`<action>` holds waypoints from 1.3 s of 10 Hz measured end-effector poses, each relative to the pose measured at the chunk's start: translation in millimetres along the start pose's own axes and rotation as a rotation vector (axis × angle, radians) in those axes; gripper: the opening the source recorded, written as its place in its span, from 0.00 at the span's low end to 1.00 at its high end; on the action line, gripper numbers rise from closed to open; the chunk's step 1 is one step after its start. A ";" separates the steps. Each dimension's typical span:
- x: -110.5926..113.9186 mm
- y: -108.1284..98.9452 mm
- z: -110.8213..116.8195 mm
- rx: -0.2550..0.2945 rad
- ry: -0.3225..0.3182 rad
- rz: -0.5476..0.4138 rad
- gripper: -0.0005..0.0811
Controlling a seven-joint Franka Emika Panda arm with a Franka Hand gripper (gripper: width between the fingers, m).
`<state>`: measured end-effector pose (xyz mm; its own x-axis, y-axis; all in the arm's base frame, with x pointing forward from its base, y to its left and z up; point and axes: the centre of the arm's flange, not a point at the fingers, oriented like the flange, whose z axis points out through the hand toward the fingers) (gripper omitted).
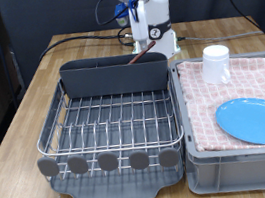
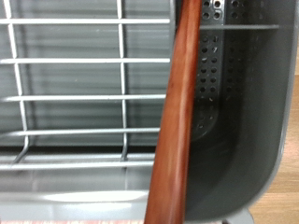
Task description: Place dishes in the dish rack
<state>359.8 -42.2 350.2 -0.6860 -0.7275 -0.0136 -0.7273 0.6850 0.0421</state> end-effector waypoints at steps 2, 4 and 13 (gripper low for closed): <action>-19.5 12.4 -16.0 0.038 0.012 -0.102 0.99; -47.6 30.5 -28.2 0.069 0.038 -0.220 0.99; -131.2 49.0 -60.9 0.171 0.075 -0.535 0.99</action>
<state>415.5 84.5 414.9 -0.2216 -0.9716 0.0824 -0.9707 0.2118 -0.1135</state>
